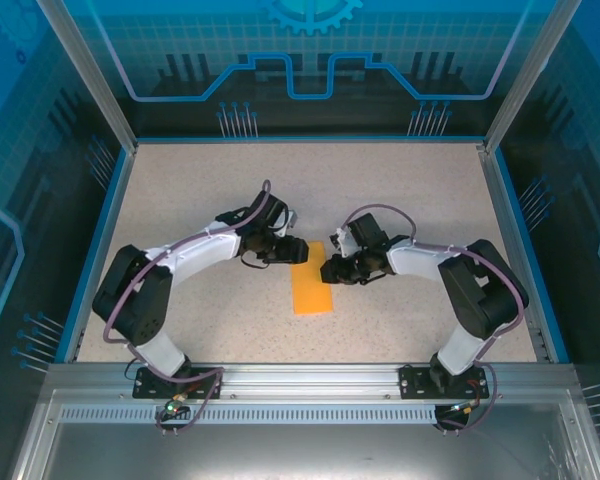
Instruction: Fold a paper plane with a square sheet of paper (pick it up from the middle)
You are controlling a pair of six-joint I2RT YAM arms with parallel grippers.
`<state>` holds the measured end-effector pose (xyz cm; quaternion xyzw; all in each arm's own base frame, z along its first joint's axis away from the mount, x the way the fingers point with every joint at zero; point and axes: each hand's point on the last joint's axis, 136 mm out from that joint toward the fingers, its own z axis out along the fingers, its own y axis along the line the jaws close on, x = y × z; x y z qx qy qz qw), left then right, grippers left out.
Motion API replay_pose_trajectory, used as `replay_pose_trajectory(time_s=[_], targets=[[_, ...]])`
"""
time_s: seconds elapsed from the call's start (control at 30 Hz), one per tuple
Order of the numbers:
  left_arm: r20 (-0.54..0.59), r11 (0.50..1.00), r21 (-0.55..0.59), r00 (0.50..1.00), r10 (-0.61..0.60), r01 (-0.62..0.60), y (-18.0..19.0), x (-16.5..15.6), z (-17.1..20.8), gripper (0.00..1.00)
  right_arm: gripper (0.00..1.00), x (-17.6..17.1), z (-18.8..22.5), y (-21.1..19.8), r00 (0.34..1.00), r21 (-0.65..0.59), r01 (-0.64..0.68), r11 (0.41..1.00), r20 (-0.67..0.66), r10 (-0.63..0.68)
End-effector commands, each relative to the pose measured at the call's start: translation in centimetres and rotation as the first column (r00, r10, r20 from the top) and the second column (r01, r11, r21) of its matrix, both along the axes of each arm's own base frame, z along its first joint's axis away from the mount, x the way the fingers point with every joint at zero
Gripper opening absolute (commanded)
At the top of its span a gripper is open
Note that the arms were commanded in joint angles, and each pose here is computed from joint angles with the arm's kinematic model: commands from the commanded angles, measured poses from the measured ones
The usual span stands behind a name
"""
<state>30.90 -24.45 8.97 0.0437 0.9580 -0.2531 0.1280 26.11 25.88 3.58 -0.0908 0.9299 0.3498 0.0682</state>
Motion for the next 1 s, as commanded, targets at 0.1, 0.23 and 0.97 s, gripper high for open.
replay_pose_trajectory(time_s=[0.1,0.23,0.97], targets=[[-0.152,0.979,-0.037,0.969,0.193,-0.201,1.1,-4.2,0.2,0.64,0.26,-1.8,-0.2,-0.2,0.999,0.004,-0.015,1.0,-0.028,0.015],[-0.193,0.946,-0.107,0.94,0.281,-0.305,0.4,-6.1,-0.4,0.65,0.26,-2.6,-0.3,-0.4,0.999,0.015,-0.014,1.0,-0.043,0.014],[-0.241,0.929,-0.173,0.929,0.282,-0.327,-1.5,-9.3,-3.6,0.67,0.21,-5.6,-3.8,-2.0,0.997,-0.166,-0.062,0.984,-0.065,0.051]])
